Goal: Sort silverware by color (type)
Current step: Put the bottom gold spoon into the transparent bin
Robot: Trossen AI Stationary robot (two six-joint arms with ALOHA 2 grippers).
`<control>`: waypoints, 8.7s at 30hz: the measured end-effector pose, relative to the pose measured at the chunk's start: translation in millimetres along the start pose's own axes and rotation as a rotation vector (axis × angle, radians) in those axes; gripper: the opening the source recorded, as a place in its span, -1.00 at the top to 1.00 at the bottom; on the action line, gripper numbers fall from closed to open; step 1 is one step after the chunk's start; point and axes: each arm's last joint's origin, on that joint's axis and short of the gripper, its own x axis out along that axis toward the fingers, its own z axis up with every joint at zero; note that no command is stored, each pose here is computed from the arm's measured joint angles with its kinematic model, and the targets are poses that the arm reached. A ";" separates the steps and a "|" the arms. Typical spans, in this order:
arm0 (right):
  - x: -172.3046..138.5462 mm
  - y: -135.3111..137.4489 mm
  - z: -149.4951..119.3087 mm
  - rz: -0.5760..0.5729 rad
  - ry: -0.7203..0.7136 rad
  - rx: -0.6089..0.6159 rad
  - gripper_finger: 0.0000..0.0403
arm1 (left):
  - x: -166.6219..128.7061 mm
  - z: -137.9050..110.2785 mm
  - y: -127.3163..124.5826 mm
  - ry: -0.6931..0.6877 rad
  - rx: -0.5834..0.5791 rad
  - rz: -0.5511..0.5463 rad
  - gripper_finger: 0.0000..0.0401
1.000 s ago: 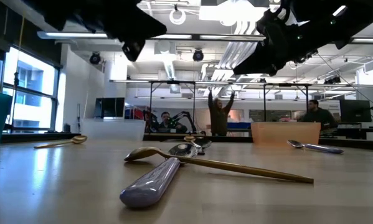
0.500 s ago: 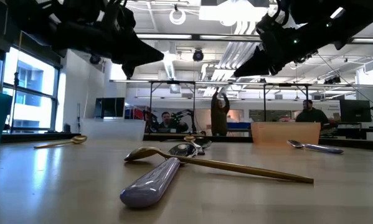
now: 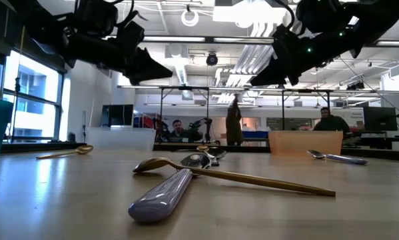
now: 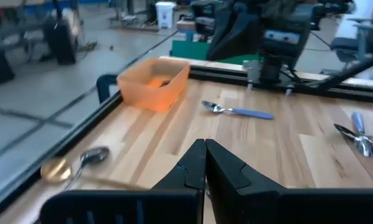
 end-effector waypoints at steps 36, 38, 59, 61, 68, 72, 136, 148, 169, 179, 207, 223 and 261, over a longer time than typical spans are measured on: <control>-0.1 29.9 67.7 0.107 0.416 0.139 1.00 | -1.7 -20.9 -13.8 0.194 -0.303 0.136 1.00; 0.9 33.0 63.8 0.126 0.451 0.129 1.00 | -2.3 -23.9 -16.6 0.224 -0.335 0.134 1.00; 22.1 116.1 15.4 0.098 0.715 0.345 0.24 | -4.5 -29.1 -36.1 0.319 -0.187 -0.170 1.00; 24.5 127.8 14.0 0.133 0.726 0.300 0.24 | -5.5 -28.9 -41.0 0.320 -0.159 -0.189 1.00; 27.5 167.3 11.9 0.326 0.674 0.173 0.24 | -14.9 -31.1 -62.0 0.375 -0.115 -0.207 1.00; 26.5 187.6 4.5 0.383 0.649 0.188 0.24 | -23.9 -32.4 -73.2 0.426 -0.108 -0.243 1.00; 59.2 296.9 -73.4 0.037 0.883 0.131 0.57 | -59.2 -26.9 -70.8 0.378 -0.137 -0.229 1.00; 51.0 279.8 -56.5 0.112 1.027 0.042 0.97 | -61.9 -15.8 -67.7 0.270 -0.147 -0.142 1.00; 45.0 207.6 89.3 0.167 0.496 0.242 0.99 | -103.4 37.7 -52.8 -0.149 -0.443 -0.195 1.00; 85.4 151.2 156.6 0.321 0.040 0.309 1.00 | -109.3 48.8 -40.7 -0.272 -0.556 -0.140 0.86; 105.6 95.2 187.6 0.571 -0.168 0.260 1.00 | -65.6 121.2 -22.4 -0.458 -0.436 -0.192 0.25; 106.2 92.4 188.8 0.590 -0.176 0.252 1.00 | -59.6 128.3 -18.8 -0.491 -0.430 -0.253 0.93; -39.1 58.8 208.2 0.125 0.054 0.073 0.96 | -20.8 105.0 148.1 0.902 -0.086 0.259 1.00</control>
